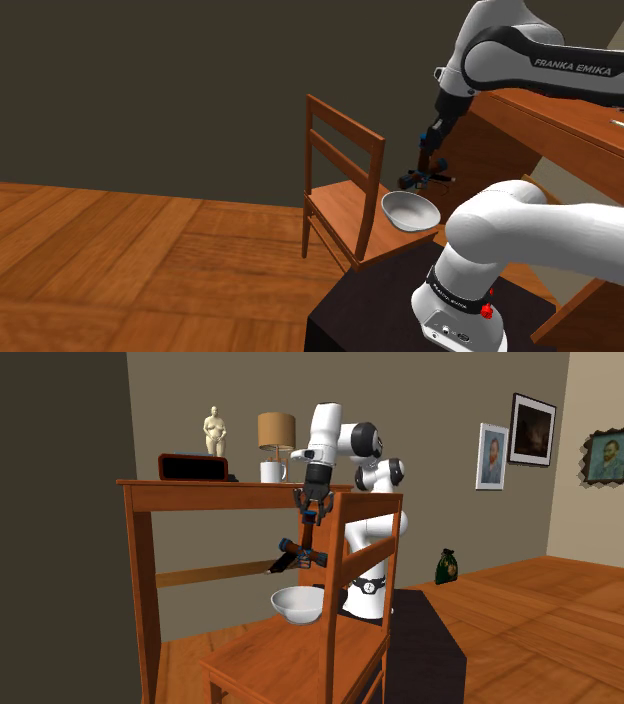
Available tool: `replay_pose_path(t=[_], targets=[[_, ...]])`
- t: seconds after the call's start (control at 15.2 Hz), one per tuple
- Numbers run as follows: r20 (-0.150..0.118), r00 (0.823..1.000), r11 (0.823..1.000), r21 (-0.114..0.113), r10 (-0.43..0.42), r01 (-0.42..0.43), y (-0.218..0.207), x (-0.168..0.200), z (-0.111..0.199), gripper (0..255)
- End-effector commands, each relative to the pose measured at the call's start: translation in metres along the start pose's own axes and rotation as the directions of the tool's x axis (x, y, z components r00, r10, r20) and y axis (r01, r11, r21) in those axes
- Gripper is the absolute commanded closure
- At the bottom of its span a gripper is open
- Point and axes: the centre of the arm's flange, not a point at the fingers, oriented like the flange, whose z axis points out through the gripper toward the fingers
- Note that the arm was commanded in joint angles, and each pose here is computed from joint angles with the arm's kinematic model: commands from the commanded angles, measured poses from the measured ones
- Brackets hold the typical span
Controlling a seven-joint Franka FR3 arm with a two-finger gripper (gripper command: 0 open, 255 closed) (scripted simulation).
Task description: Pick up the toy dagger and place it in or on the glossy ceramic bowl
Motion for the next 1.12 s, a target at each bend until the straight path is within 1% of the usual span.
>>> replay_pose_path(t=[0.0, 1.06], targets=[[-0.001, 1.000, 1.000, 0.000, 0.000, 0.000, 0.000, -0.002, 0.010, 255], [-0.001, 1.000, 1.000, 0.000, 0.000, 0.000, -0.011, -0.010, 0.091, 255]])
